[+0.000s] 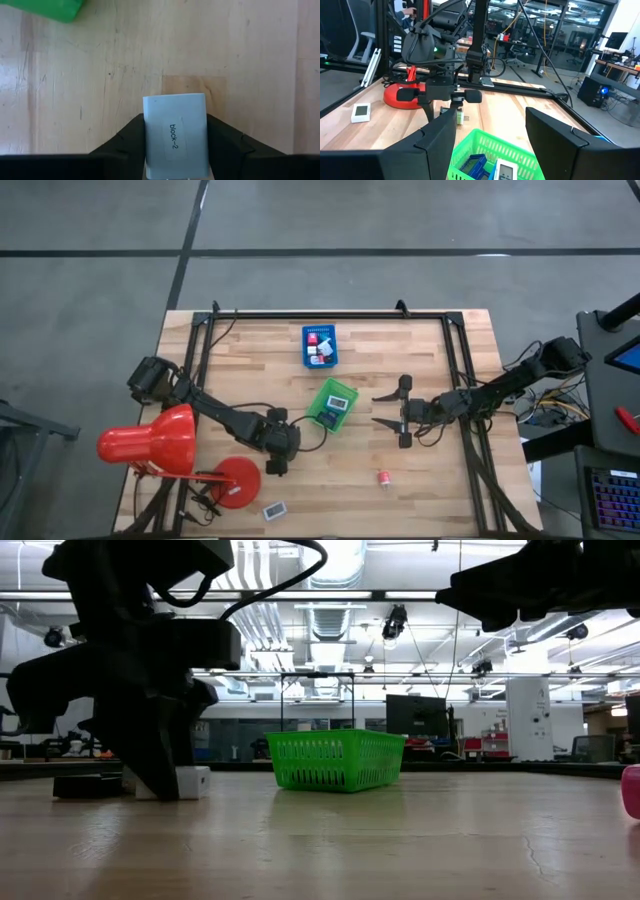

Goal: Pick & Place Office items
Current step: Put the big white charger adapter into the blue bin

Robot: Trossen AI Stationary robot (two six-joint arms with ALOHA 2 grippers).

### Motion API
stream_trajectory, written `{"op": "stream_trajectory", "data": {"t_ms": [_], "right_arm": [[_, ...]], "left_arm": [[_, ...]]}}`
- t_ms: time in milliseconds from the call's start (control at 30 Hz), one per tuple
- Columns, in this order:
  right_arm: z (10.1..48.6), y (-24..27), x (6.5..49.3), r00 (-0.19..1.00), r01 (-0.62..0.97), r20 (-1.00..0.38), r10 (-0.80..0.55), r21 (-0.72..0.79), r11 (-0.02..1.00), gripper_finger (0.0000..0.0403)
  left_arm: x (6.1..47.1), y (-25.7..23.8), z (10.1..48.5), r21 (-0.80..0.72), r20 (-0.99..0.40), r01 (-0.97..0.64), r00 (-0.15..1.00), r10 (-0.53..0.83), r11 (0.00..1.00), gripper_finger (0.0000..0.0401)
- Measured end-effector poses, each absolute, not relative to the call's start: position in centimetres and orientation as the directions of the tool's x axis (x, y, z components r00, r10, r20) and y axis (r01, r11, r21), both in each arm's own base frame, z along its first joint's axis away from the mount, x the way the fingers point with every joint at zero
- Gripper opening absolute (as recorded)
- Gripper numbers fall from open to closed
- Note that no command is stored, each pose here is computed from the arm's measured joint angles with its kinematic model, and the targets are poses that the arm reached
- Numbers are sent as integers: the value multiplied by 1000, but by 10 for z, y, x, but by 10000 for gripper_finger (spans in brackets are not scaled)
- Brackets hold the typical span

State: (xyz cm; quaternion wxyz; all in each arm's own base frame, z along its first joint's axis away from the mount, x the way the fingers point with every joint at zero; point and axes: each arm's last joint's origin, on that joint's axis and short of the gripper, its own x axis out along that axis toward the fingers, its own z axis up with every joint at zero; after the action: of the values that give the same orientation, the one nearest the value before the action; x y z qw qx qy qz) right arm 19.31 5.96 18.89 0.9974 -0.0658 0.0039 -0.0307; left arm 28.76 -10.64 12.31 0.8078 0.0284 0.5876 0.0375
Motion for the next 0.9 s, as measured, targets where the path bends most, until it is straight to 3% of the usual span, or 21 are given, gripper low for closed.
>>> {"op": "stream_trajectory", "data": {"t_ms": [300, 900], "right_arm": [[189, 60, 193, 998, 61, -4, -62, -126, 990, 228], [189, 60, 193, 998, 61, -4, -62, -128, 990, 228]], "left_arm": [[286, -106, 121, 105, -935, 51, 346, 81, 993, 158], [256, -75, 117, 39, -727, 94, 686, -37, 995, 158]]}}
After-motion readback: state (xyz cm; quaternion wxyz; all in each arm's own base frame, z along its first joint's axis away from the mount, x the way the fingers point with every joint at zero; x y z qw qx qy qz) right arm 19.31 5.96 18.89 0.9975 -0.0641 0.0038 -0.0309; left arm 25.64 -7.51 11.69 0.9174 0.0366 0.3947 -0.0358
